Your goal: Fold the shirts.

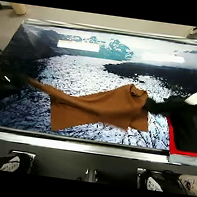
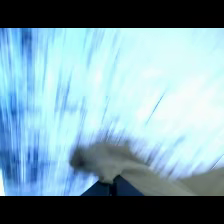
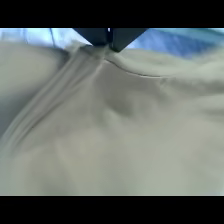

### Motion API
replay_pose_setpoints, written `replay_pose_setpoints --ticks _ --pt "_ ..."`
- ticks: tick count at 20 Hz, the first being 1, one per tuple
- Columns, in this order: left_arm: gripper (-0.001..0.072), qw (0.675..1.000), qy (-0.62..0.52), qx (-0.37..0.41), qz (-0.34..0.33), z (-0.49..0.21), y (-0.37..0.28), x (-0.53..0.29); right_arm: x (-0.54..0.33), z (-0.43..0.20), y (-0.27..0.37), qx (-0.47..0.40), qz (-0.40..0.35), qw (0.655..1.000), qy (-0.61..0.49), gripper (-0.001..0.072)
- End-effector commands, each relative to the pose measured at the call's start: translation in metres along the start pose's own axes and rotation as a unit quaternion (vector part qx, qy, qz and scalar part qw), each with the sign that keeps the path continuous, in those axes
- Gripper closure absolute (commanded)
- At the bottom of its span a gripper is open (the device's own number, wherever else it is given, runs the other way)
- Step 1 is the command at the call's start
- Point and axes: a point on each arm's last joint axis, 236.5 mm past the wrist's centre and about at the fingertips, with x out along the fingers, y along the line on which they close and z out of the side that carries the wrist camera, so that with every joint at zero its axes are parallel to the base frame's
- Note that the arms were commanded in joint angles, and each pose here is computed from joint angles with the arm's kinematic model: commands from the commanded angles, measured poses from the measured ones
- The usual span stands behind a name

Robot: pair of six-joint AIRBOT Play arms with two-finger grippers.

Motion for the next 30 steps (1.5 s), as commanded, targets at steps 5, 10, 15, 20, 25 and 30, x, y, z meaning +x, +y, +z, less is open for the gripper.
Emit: replay_pose_setpoints --ticks 5,10,15,20,25,30 --pt "0.0684 0.823 -0.542 0.139 -0.103 0.138 -0.181 -0.451 -0.46 0.016 0.231 -0.246 0.0 0.733 -0.634 0.0695" --pt "0.0685 0.795 -0.584 0.137 -0.089 0.115 -0.182 -0.501 -0.486 -0.027 0.23 -0.243 -0.019 0.714 -0.656 0.0695" --pt "0.0684 0.87 -0.475 0.132 0.009 0.14 -0.132 -0.411 -0.457 0.011 0.201 -0.215 -0.06 0.754 -0.618 0.0695" --pt "0.0683 0.971 -0.219 0.086 0.043 0.133 -0.054 -0.185 -0.262 0.087 0.09 -0.127 -0.137 0.934 -0.306 0.0692" --pt "0.0684 0.997 0.003 0.038 0.06 0.061 0.017 0.031 -0.072 0.178 0.01 -0.009 -0.082 0.981 -0.175 0.0693" --pt "0.0682 0.995 0.091 -0.037 0.013 0.025 0.019 0.123 0.025 0.213 -0.01 0.122 0.014 0.981 -0.15 0.0692"
